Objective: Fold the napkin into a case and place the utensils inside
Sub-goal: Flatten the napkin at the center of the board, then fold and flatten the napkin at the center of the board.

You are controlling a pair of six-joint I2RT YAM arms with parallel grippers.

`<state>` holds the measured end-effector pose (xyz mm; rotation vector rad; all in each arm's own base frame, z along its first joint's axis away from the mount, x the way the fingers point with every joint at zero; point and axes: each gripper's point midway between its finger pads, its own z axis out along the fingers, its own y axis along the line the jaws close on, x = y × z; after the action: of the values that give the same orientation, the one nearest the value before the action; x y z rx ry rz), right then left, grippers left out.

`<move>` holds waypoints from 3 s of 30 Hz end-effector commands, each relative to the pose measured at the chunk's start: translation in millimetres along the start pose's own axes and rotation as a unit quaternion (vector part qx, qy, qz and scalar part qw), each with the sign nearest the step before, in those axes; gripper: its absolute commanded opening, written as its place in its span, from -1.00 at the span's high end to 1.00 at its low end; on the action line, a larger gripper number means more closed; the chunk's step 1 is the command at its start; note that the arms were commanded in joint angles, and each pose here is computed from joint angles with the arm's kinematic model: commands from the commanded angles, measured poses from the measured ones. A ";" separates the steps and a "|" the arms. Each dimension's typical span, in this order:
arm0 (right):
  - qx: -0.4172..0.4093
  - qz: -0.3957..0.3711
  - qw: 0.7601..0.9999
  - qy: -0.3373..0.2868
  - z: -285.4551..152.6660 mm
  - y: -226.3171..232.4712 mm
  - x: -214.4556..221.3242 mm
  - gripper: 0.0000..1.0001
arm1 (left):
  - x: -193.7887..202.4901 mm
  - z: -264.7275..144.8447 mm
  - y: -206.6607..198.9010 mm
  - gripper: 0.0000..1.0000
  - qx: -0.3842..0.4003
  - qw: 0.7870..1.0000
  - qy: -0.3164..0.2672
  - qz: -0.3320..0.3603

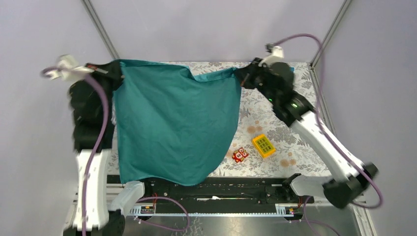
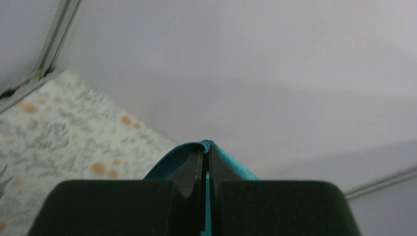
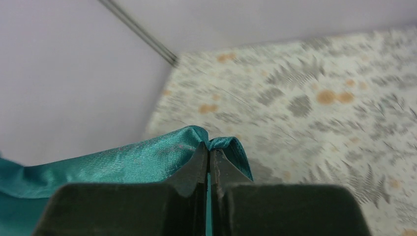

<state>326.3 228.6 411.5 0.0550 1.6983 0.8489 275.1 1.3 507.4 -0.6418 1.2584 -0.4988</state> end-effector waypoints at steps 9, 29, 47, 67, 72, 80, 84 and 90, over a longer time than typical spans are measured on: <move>0.175 -0.003 0.981 0.079 168.6 -184.0 78.3 1.00 | 181.6 172.8 168.6 1.00 -0.093 0.993 0.067 0.014; 0.124 0.020 0.975 0.186 254.2 -245.3 145.6 1.00 | 300.7 218.6 256.4 1.00 -0.127 0.969 0.213 -0.011; 0.137 0.099 0.923 0.345 97.7 -200.7 196.6 1.00 | 327.6 39.8 296.5 1.00 -0.309 0.818 0.486 0.000; 0.164 0.092 0.899 0.396 11.8 -213.7 265.5 1.00 | 306.9 -46.8 349.9 1.00 -0.409 0.759 0.497 0.103; 0.171 0.098 0.892 0.406 9.3 -221.6 279.6 1.00 | 315.6 -56.4 358.2 1.00 -0.420 0.745 0.509 0.099; 0.178 0.110 0.881 0.425 6.3 -230.9 301.8 1.00 | 322.0 -56.5 366.1 1.00 -0.429 0.736 0.513 0.100; 0.176 0.111 0.877 0.433 4.1 -230.8 312.0 1.00 | 319.8 -55.5 368.1 1.00 -0.433 0.736 0.509 0.106; 0.178 0.111 0.872 0.442 0.1 -231.7 320.3 1.00 | 317.7 -56.6 369.4 1.00 -0.438 0.734 0.508 0.109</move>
<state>313.6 200.9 17.9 0.1463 2.7637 0.7464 294.4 36.3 16.8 -1.0344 2.6851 -0.0270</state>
